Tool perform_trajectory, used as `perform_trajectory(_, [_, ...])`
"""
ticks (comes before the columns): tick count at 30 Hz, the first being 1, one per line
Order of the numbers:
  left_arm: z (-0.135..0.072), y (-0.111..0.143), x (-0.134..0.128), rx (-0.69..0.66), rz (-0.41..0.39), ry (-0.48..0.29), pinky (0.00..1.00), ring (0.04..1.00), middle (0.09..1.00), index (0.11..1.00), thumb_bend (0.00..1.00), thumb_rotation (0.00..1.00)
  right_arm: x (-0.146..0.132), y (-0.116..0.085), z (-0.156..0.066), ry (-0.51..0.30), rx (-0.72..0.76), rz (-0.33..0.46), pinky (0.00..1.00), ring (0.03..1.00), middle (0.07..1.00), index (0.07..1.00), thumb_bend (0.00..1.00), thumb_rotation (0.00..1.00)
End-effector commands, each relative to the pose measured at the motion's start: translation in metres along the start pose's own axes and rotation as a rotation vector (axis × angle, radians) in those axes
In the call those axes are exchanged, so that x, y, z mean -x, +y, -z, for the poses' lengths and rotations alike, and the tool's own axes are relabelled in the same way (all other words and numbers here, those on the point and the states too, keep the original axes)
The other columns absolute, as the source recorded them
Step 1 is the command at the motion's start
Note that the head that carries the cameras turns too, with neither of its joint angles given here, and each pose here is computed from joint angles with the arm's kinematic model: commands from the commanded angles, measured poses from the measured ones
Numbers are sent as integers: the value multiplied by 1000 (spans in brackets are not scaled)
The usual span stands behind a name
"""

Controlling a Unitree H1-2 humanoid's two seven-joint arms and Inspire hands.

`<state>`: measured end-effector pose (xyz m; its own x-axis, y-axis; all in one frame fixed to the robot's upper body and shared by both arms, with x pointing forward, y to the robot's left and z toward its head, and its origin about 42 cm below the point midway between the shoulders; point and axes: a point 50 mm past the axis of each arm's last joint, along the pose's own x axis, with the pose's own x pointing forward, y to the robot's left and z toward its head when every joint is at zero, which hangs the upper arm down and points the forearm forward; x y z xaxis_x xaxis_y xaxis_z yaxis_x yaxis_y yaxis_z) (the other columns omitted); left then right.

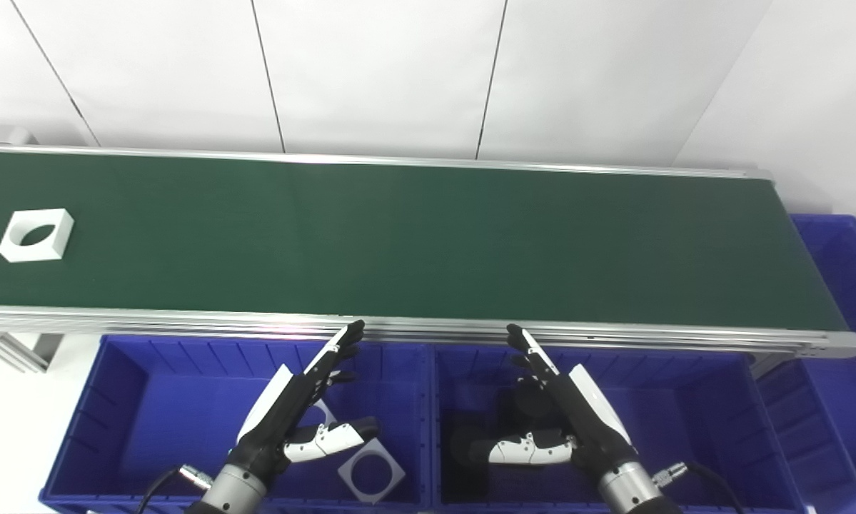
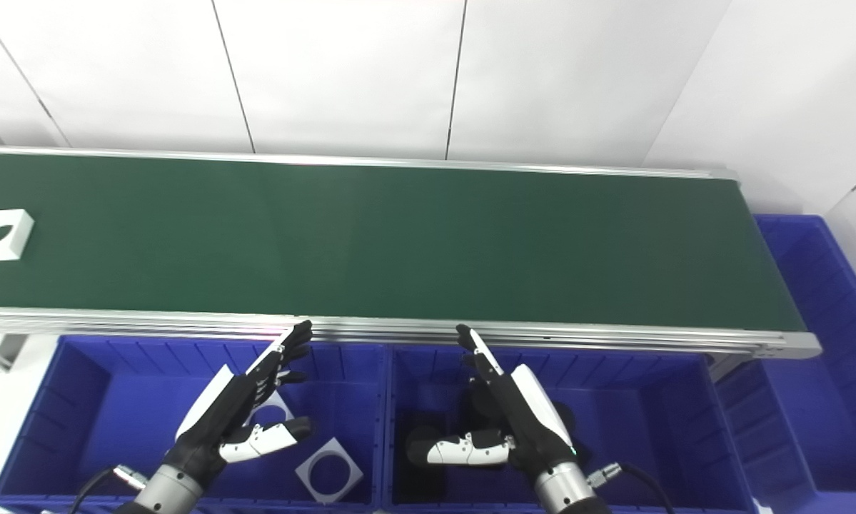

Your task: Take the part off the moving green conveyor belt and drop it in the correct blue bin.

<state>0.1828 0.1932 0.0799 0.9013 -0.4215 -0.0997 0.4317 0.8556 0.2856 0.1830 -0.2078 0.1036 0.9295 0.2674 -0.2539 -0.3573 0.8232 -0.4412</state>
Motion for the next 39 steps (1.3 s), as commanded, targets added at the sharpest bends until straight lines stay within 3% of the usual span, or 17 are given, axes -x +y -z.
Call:
perform_trajectory(1, [-9, 4, -2, -17, -18, -65, 828, 942, 972, 966, 752, 676, -1, -4, -8, -48, 1, 18, 826, 927, 969, 1000, 846, 276])
perform_trajectory(24, [-5, 3, -3, -22, -13, -58, 832, 949, 978, 969, 758, 668, -2, -5, -6, -49, -22, 12, 785, 938, 982, 1000, 856, 292])
perform_trajectory(29, [-4, 4, -4, -30, -12, -64, 836, 942, 975, 969, 754, 674, -2, -5, -5, -52, -55, 13, 774, 953, 992, 1000, 880, 372])
perform_trajectory(32, [-4, 4, -4, -28, -11, -63, 831, 947, 978, 972, 752, 676, -1, -5, -5, -55, -55, 14, 847, 956, 984, 1000, 898, 446])
perform_trajectory(39, [-4, 3, -4, -21, -16, -62, 833, 946, 976, 970, 751, 685, -1, -5, -5, -60, -33, 14, 827, 951, 986, 1000, 915, 517])
